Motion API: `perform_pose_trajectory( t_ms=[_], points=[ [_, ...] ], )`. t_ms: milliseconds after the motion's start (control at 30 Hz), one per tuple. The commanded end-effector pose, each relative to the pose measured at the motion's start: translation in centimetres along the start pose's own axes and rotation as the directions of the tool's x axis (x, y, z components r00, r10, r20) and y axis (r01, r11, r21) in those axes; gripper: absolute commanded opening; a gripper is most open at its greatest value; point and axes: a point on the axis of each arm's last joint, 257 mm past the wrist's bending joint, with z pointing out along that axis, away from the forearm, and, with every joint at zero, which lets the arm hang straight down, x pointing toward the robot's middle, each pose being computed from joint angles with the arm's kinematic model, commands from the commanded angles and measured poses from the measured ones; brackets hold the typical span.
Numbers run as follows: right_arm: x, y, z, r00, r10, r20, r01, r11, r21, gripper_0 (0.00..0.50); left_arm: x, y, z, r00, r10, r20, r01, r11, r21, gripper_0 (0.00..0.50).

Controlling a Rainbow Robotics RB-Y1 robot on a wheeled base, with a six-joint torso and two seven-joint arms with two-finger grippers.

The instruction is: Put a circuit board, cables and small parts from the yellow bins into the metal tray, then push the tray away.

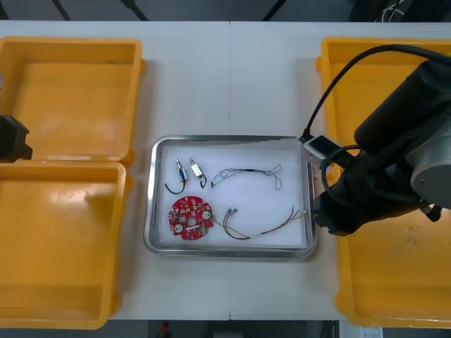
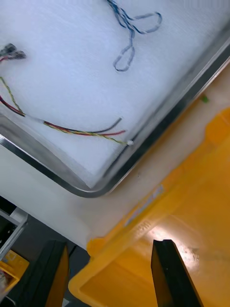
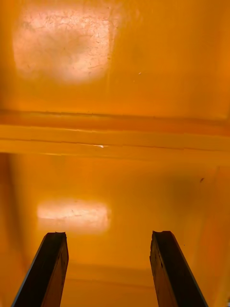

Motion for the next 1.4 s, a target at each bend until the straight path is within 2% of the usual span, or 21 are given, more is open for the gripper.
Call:
perform_pose_trajectory(
  t_ms=[33,267,500,567,733,933,1133,1400],
  points=[
    [-2.8,3.9,0.0,0.974,-0.218,0.058,0.218,0.976,0.006,0.5,-0.8,3.8,0.2,0.998,-0.054,0.042,0.057,0.996,-0.063,0.5],
    [-4.7,7.5,2.0,0.877,-0.473,0.082,0.472,0.881,0.024,0.5,0.3,5.1,1.8,0.997,-0.076,0.021,0.077,0.995,-0.061,0.5],
    [-5.9,10.8,4.4,0.743,-0.665,0.078,0.666,0.746,0.018,0.5,2.7,4.3,3.0,0.995,-0.093,-0.034,0.092,0.996,-0.012,0.5],
    [-6.1,11.4,5.0,0.709,-0.702,0.073,0.702,0.712,0.026,0.5,3.0,3.8,3.2,0.995,-0.094,-0.04,0.094,0.996,0.003,0.5],
    [-6.3,13.5,7.6,0.609,-0.79,0.067,0.787,0.613,0.07,0.5,3.6,3.8,3.4,0.994,-0.094,-0.055,0.095,0.995,0.006,0.5],
    [-5.9,14.9,9.8,0.565,-0.824,0.044,0.818,0.566,0.103,0.5,3.8,3.2,3.4,0.994,-0.093,-0.058,0.094,0.995,0.023,0.5],
    [-5.4,16.1,11.7,0.555,-0.831,0.031,0.826,0.556,0.096,0.5,3.9,2.7,3.3,0.995,-0.085,-0.059,0.088,0.995,0.037,0.5],
    [-5.1,16.7,13.3,0.566,-0.824,0.003,0.821,0.565,0.081,0.5,3.9,2.6,3.3,0.995,-0.082,-0.059,0.085,0.996,0.037,0.5]
  ],
)
